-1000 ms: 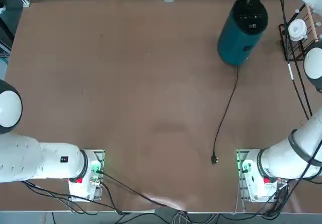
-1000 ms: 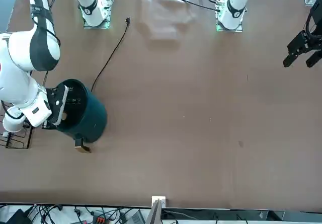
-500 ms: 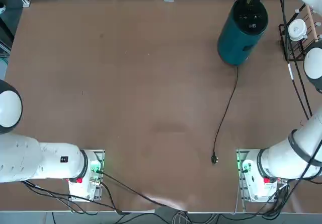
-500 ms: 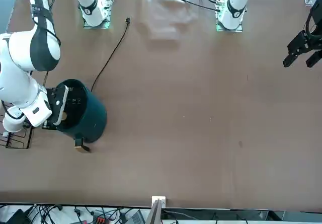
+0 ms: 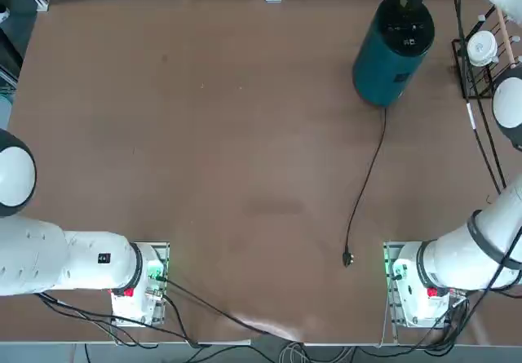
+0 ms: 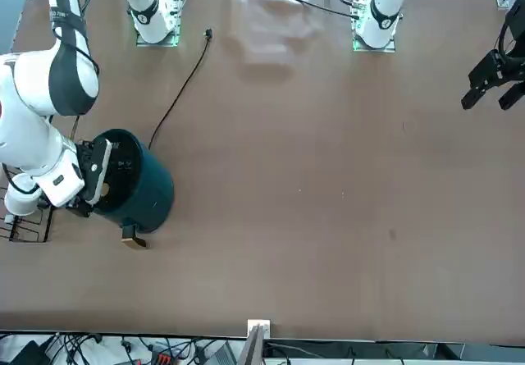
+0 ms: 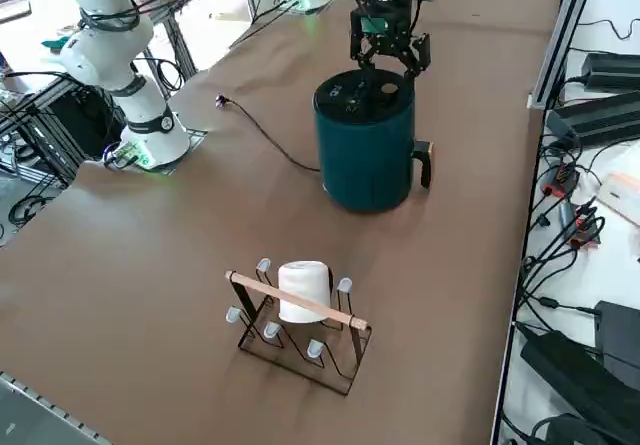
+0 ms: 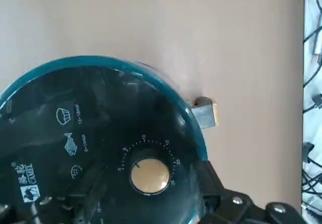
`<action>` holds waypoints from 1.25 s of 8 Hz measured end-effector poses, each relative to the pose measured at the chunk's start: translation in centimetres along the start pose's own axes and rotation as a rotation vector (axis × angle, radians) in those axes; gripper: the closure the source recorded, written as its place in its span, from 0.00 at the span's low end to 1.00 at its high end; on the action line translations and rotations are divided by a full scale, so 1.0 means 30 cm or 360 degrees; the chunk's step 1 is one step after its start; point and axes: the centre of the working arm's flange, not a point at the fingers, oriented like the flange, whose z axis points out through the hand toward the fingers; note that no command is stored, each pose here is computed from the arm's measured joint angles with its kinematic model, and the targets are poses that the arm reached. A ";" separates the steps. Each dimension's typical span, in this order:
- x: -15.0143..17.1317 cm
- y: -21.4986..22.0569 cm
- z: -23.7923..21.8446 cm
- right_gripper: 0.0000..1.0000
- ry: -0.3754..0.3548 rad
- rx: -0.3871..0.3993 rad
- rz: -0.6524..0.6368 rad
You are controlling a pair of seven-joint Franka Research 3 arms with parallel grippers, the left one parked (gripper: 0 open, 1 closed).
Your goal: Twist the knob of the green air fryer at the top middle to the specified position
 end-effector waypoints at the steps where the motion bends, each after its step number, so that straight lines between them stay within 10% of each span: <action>1: 0.001 -0.002 -0.024 0.00 0.0007 -0.0017 0.0104; 10: -0.048 -0.158 -0.402 0.00 0.0062 -0.0056 0.1864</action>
